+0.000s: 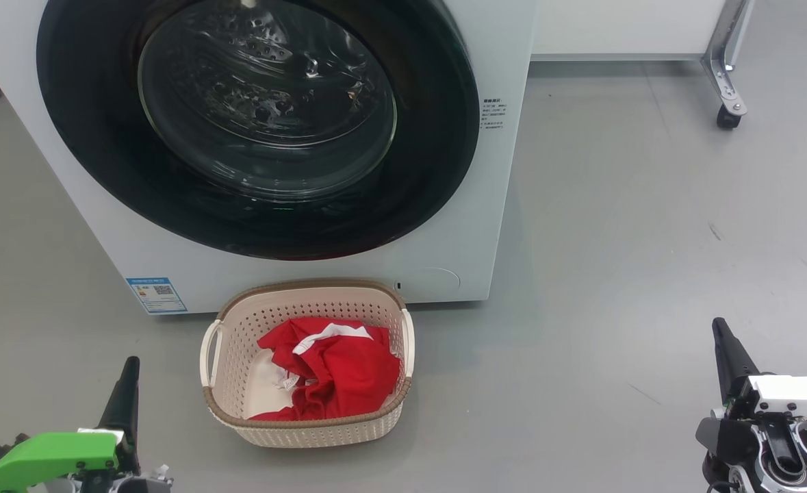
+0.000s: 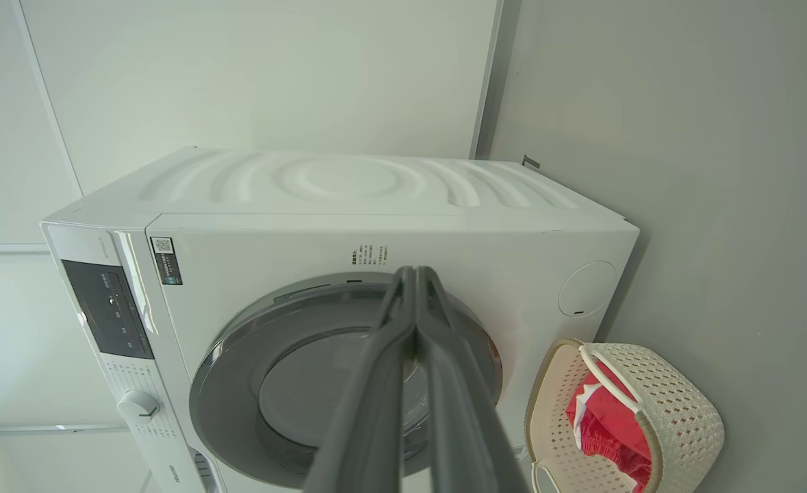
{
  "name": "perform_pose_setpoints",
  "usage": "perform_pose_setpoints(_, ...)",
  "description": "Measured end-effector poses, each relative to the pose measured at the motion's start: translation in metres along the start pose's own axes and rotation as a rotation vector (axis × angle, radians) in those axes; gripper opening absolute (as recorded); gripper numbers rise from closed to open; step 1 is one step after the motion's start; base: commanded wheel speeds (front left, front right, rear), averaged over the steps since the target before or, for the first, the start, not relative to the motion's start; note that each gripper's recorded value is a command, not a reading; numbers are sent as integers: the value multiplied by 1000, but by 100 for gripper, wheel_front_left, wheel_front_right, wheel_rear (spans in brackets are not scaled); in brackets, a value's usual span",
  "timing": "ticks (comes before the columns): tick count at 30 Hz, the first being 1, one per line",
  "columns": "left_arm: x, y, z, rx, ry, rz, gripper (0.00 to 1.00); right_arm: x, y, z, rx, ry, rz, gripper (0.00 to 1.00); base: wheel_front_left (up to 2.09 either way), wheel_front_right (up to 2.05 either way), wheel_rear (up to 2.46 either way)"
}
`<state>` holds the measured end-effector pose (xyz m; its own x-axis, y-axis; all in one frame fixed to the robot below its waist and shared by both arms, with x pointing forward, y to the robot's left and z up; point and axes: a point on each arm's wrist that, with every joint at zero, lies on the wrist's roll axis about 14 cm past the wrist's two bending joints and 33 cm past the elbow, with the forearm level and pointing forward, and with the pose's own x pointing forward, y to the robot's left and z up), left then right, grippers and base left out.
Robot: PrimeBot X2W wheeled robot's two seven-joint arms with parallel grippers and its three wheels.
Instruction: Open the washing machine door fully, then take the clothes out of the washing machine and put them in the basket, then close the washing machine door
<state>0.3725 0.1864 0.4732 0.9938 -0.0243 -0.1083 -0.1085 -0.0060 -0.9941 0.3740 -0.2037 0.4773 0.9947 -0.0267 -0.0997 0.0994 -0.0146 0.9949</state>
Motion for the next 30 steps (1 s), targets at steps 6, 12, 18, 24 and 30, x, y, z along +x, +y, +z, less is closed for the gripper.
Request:
perform_pose_setpoints(6,1,-1,0,0,1,-2,0,0,0,0,0,0,0,0,0,0,0)
perform_pose_setpoints(12,1,-1,0,-1,1,-2,0,0,0,0,0,-1,-1,0,0,0,0)
perform_pose_setpoints(18,1,-1,-1,-1,6,-3,0,0,-1,0,1,-1,-2,0,0,0,0)
perform_pose_setpoints(24,1,-1,-1,-2,6,-3,0,0,-1,1,1,-2,-3,0,0,0,0)
perform_pose_setpoints(30,1,-1,-1,-2,5,-3,0,0,-1,1,1,-3,-3,0,0,0,0)
